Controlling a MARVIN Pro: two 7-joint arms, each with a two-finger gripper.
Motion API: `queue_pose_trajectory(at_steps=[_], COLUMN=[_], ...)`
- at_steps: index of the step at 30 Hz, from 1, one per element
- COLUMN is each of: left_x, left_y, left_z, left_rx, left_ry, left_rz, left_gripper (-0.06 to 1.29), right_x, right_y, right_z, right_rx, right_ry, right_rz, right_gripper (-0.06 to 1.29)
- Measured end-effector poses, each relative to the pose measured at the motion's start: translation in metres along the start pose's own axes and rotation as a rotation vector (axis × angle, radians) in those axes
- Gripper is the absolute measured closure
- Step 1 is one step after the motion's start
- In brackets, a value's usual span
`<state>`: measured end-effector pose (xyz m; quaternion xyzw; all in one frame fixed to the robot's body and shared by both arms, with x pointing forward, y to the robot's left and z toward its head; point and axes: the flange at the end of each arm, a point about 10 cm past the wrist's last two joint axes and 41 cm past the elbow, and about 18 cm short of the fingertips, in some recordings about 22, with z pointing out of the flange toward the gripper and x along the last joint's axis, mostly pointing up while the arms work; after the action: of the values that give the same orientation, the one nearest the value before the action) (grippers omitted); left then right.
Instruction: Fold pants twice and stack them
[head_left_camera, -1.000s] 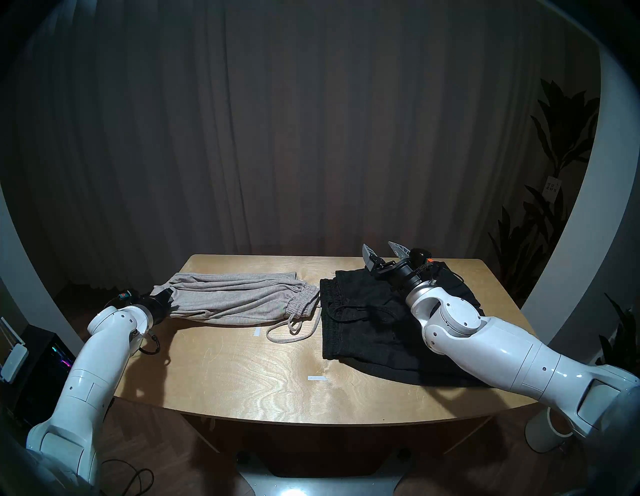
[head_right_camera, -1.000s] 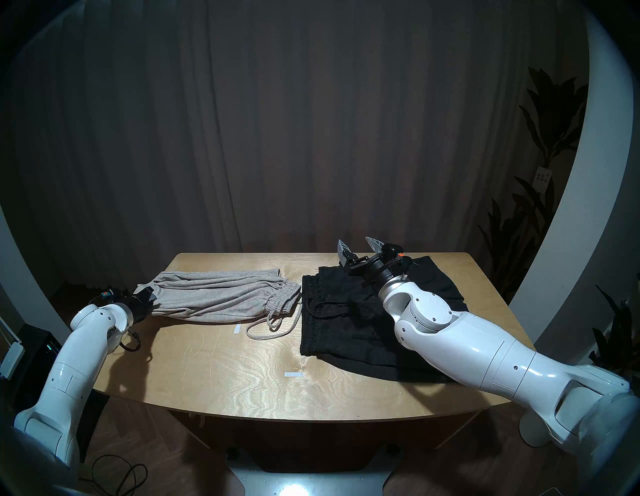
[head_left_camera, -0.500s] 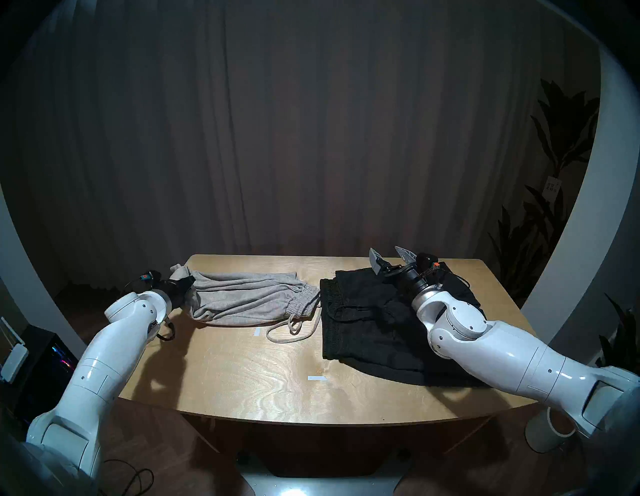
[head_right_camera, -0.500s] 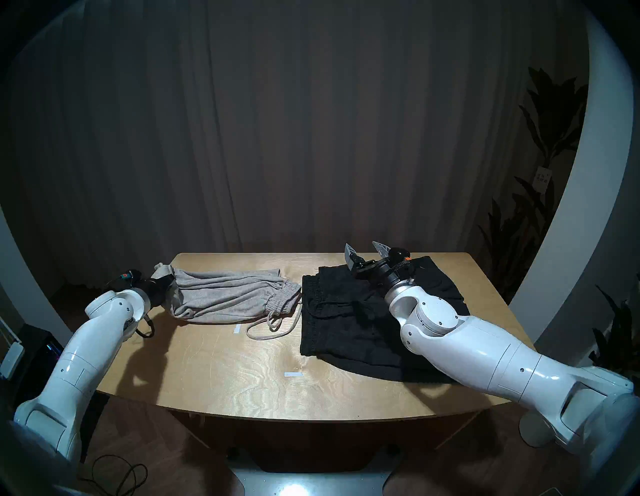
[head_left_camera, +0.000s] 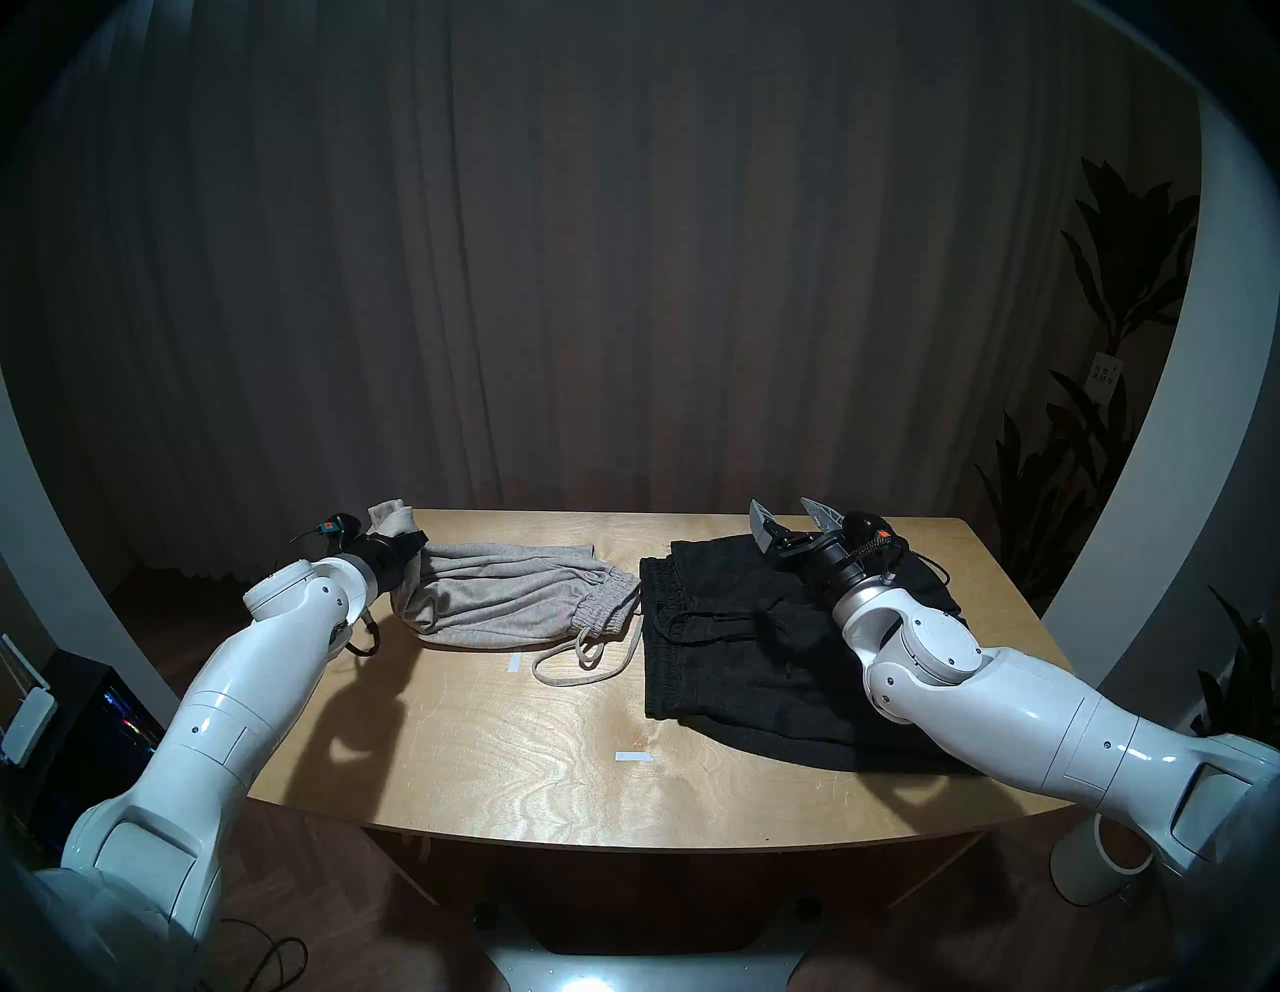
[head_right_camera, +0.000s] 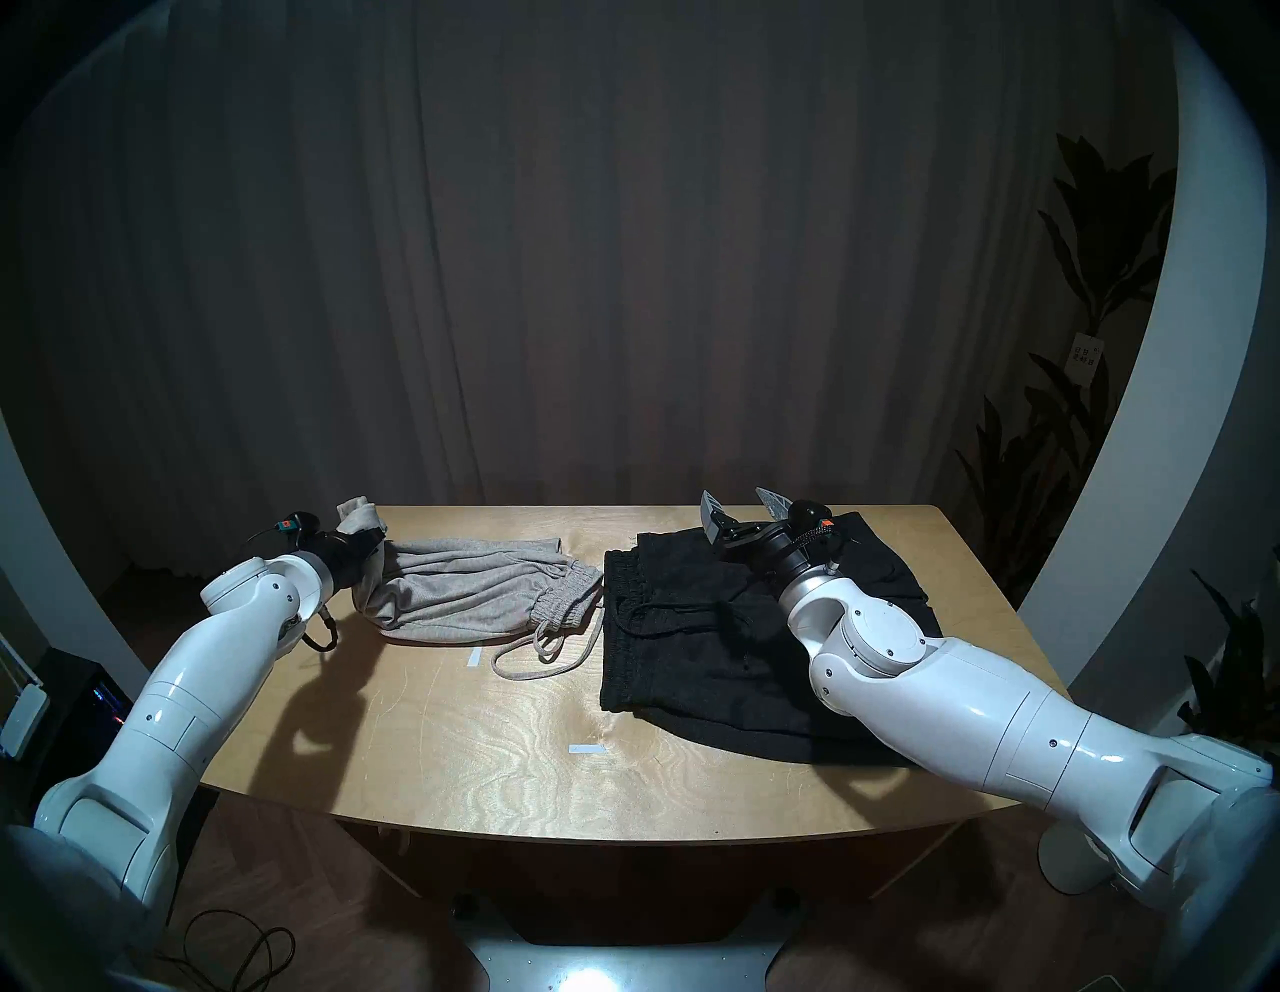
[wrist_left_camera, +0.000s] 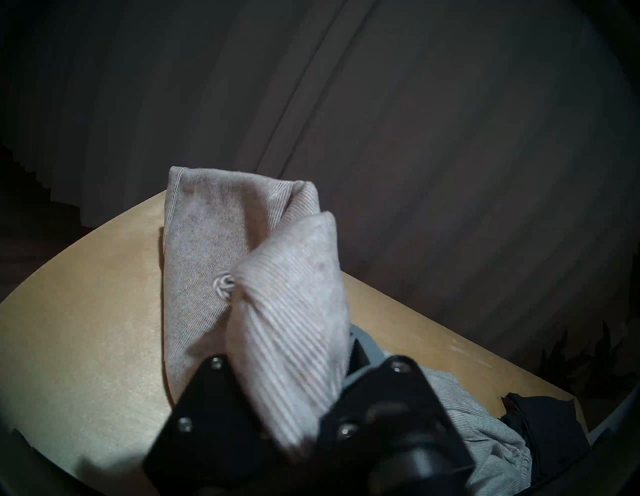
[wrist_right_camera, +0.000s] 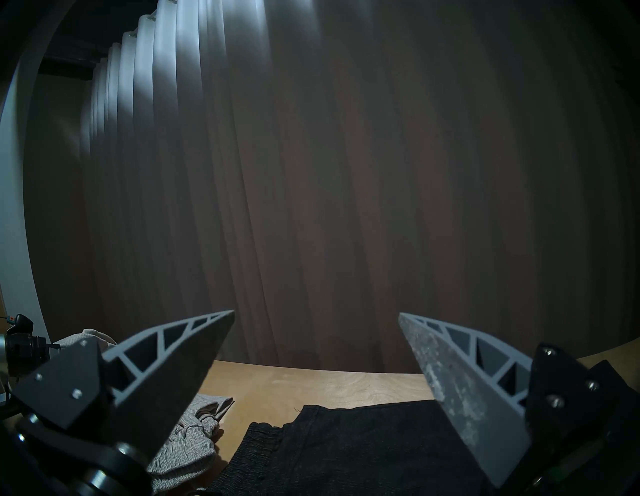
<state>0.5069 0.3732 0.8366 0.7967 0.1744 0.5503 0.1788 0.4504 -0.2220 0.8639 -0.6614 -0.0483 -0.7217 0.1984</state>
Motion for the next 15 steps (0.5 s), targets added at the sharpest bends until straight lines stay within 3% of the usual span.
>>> queue_pose_trajectory(at_steps=[15], left_x=[-0.010], left_y=[0.033], left_z=[0.006], left_rx=[-0.133], left_ry=[-0.043], left_rz=[0.107], left_gripper=[1.19], right_x=[0.001], right_y=[0.005], right_z=[-0.007], right_rx=[-0.018], right_ry=[0.011], right_rz=[0.001], right_gripper=[-0.02])
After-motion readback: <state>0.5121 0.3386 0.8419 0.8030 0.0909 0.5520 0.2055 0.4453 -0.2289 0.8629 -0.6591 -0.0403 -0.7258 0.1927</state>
